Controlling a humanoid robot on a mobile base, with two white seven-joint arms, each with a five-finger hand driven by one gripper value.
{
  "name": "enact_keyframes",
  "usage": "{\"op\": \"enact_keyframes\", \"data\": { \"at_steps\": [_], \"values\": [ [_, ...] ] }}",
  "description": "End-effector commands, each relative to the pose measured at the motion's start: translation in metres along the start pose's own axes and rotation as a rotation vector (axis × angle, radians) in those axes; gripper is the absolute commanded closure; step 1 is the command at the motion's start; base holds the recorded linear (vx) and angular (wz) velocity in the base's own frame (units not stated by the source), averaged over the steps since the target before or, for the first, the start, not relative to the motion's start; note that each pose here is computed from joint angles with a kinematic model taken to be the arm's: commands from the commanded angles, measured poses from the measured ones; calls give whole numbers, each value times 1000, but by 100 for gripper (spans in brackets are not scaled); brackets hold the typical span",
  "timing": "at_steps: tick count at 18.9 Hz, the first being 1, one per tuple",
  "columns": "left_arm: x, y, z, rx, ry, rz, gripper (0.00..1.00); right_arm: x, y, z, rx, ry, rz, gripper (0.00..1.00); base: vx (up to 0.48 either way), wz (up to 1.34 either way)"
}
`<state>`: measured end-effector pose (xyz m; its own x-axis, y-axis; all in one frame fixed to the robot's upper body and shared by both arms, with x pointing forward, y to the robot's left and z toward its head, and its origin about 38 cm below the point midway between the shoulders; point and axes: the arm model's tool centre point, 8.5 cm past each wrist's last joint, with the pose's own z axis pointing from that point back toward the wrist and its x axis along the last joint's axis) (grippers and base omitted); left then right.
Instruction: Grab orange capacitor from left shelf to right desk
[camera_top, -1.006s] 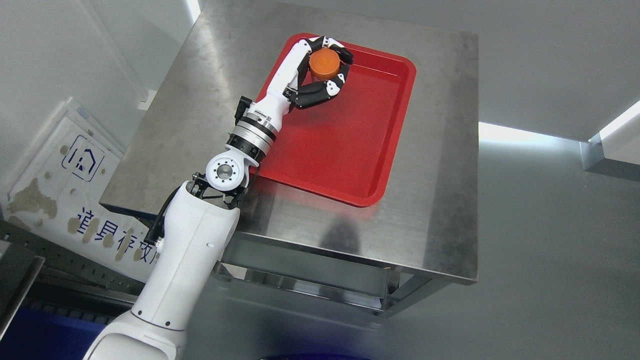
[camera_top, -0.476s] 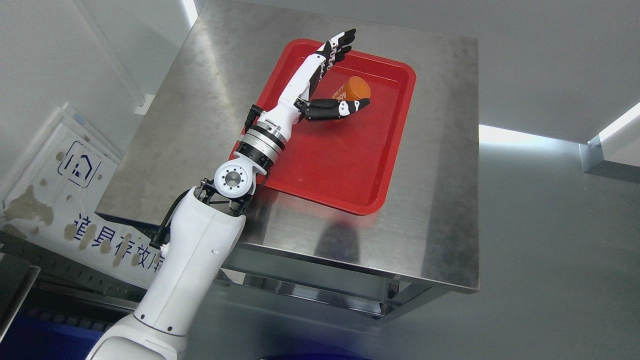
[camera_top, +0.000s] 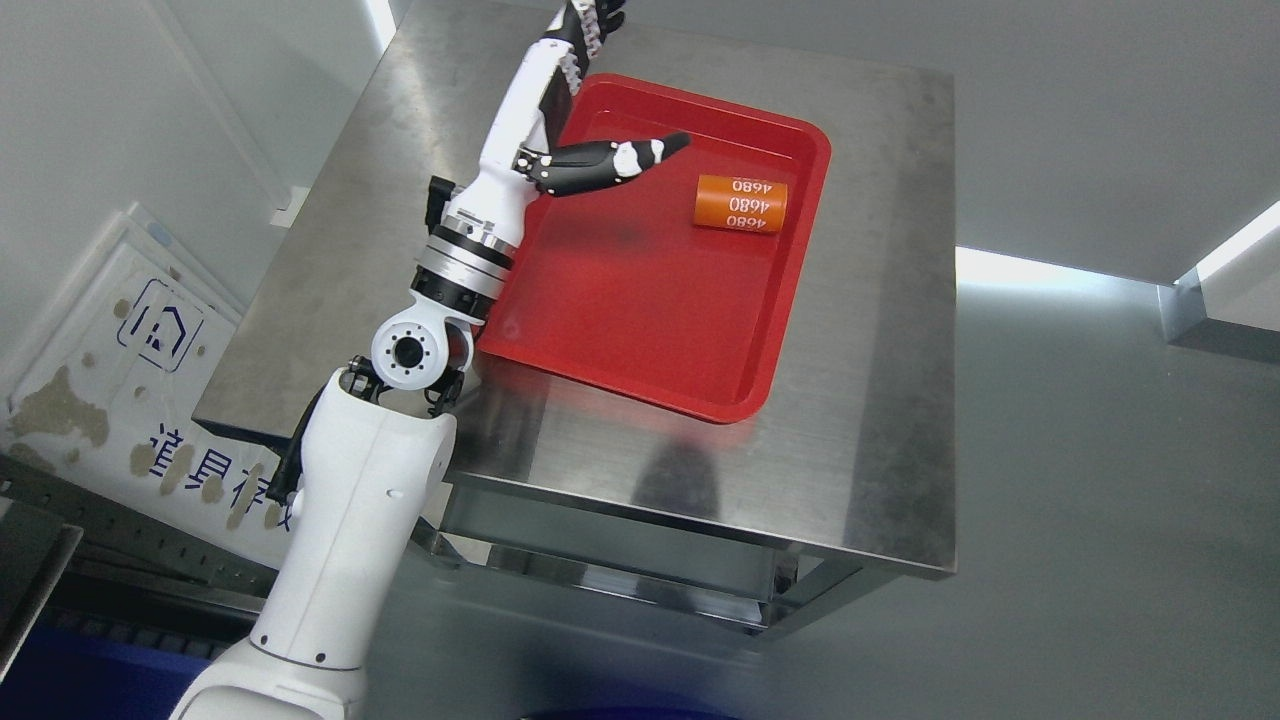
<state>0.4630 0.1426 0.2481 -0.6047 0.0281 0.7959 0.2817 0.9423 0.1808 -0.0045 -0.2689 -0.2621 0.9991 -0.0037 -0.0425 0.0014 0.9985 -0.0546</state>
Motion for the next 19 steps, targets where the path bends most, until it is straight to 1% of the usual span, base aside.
{"op": "enact_keyframes", "data": {
  "at_steps": [1, 2, 7, 9, 14, 19],
  "values": [
    [4, 100, 55, 443, 84, -22, 0, 13, -11, 0, -18, -35, -7, 0, 0, 0],
    [2, 100, 66, 482, 113, -22, 0, 13, -11, 0, -18, -35, -7, 0, 0, 0],
    [-27, 84, 128, 490, 252, -15, 0, 13, -11, 0, -18, -35, -7, 0, 0, 0],
    [-33, 80, 142, 490, 288, -13, 0, 13, -11, 0, -18, -35, -7, 0, 0, 0],
    [-37, 68, 140, 434, 312, 4, 0, 13, -11, 0, -18, -35, -7, 0, 3, -22],
    [-36, 69, 138, 435, 309, 4, 0, 13, -11, 0, -18, -35, -7, 0, 19, -62]
  ]
}}
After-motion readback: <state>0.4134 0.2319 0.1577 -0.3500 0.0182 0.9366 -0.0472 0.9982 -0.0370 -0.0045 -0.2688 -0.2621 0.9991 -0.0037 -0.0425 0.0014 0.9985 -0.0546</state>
